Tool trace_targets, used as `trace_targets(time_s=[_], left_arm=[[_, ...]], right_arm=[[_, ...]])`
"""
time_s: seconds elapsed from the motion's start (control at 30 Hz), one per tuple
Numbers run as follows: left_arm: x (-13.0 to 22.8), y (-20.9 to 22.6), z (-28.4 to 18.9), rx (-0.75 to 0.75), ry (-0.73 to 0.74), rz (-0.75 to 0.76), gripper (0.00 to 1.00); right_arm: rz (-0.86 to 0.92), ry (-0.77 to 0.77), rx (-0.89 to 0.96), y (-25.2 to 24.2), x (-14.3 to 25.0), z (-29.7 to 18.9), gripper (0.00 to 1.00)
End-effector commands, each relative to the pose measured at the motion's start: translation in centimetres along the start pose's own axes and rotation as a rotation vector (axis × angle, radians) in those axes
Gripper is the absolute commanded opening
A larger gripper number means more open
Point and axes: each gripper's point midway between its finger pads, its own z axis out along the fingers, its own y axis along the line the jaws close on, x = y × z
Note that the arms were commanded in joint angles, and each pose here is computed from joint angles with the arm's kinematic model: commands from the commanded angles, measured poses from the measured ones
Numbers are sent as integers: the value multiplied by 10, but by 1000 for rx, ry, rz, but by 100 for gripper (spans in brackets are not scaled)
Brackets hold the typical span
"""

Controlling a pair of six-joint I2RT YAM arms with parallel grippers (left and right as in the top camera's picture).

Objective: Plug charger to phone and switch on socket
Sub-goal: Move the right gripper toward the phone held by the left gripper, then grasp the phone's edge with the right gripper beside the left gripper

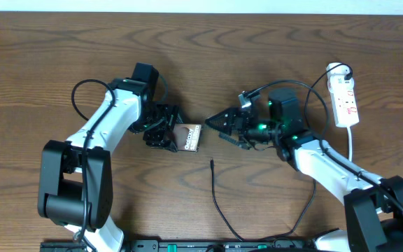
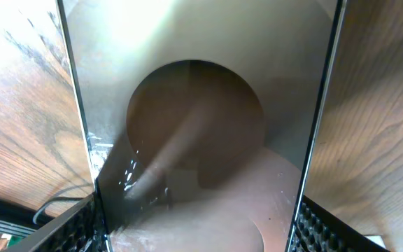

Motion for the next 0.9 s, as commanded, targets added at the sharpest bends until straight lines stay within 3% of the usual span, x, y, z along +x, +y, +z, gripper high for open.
trace_targets(time_s=[0.0, 0.47, 0.53, 0.73, 0.87], left_arm=[[14, -9, -10, 41, -1, 6, 7], [44, -6, 1, 22, 45, 65, 8], [45, -6, 2, 23, 50, 68, 7], [52, -5, 1, 20, 85, 70, 7], [54, -5, 2, 17, 93, 74, 7]], right_arm=[[-15, -9, 16, 4, 1, 9, 99], [-17, 16, 44, 3, 13, 19, 98], [0, 13, 73, -4, 15, 20, 89], [35, -5, 162, -21, 20, 24, 85], [23, -5, 175, -21, 24, 28, 68]])
